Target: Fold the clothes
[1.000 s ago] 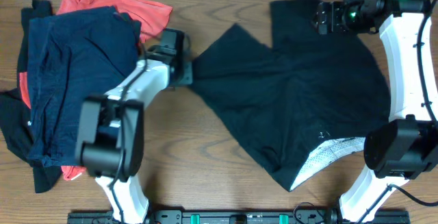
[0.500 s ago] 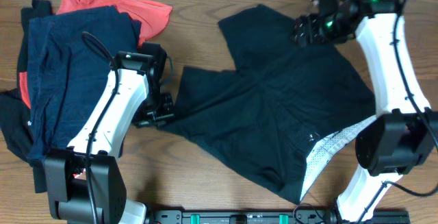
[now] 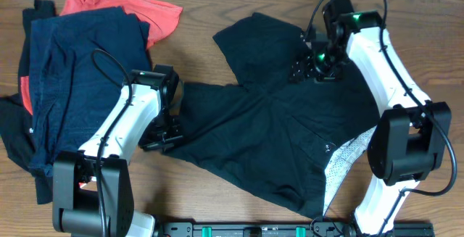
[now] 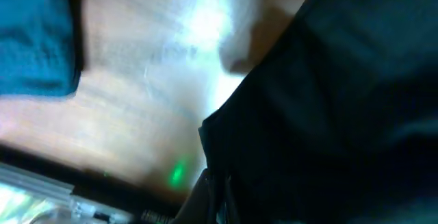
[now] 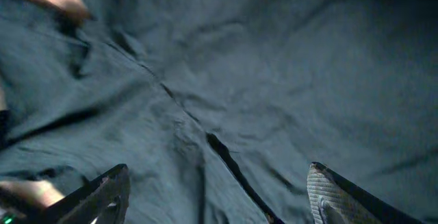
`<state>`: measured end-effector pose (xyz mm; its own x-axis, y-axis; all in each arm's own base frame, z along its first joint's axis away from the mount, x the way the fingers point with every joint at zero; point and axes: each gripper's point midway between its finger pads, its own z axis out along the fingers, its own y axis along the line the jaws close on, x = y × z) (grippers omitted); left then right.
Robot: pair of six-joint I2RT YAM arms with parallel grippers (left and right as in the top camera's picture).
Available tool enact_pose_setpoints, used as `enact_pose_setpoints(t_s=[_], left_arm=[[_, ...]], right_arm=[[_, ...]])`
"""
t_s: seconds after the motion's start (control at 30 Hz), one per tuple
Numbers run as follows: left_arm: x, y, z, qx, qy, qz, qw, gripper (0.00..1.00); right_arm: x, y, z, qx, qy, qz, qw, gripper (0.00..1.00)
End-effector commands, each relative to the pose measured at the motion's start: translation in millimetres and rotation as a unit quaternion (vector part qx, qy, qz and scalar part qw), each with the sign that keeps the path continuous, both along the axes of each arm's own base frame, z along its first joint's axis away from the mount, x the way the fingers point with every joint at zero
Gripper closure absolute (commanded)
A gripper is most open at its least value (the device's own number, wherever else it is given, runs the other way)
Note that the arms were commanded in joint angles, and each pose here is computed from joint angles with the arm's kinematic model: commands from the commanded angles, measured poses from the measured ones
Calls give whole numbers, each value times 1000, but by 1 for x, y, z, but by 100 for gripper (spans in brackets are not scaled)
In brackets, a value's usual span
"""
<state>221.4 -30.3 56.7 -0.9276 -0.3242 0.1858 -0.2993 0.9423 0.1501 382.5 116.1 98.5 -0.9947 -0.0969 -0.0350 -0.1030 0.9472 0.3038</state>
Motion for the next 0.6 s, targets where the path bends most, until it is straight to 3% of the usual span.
enact_pose_setpoints(t_s=[0.0, 0.13, 0.27, 0.43, 0.57], left_arm=[[15, 3, -3, 13, -32, 10, 999, 75], [50, -3, -7, 0, -102, 0, 995, 70], [73, -5, -6, -5, -150, 1, 989, 59], [87, 0, -4, 11, -177, -19, 984, 57], [98, -2, -3, 7, -197, -41, 980, 41]], right_arm=[[-5, -14, -8, -68, 4, -29, 997, 19], [-8, -21, -27, -134, -6, -28, 991, 18], [-16, -7, -48, -134, -7, -16, 991, 17], [-38, 13, -67, -120, 15, 8, 993, 15], [-54, 26, -78, -109, 30, 27, 993, 14]])
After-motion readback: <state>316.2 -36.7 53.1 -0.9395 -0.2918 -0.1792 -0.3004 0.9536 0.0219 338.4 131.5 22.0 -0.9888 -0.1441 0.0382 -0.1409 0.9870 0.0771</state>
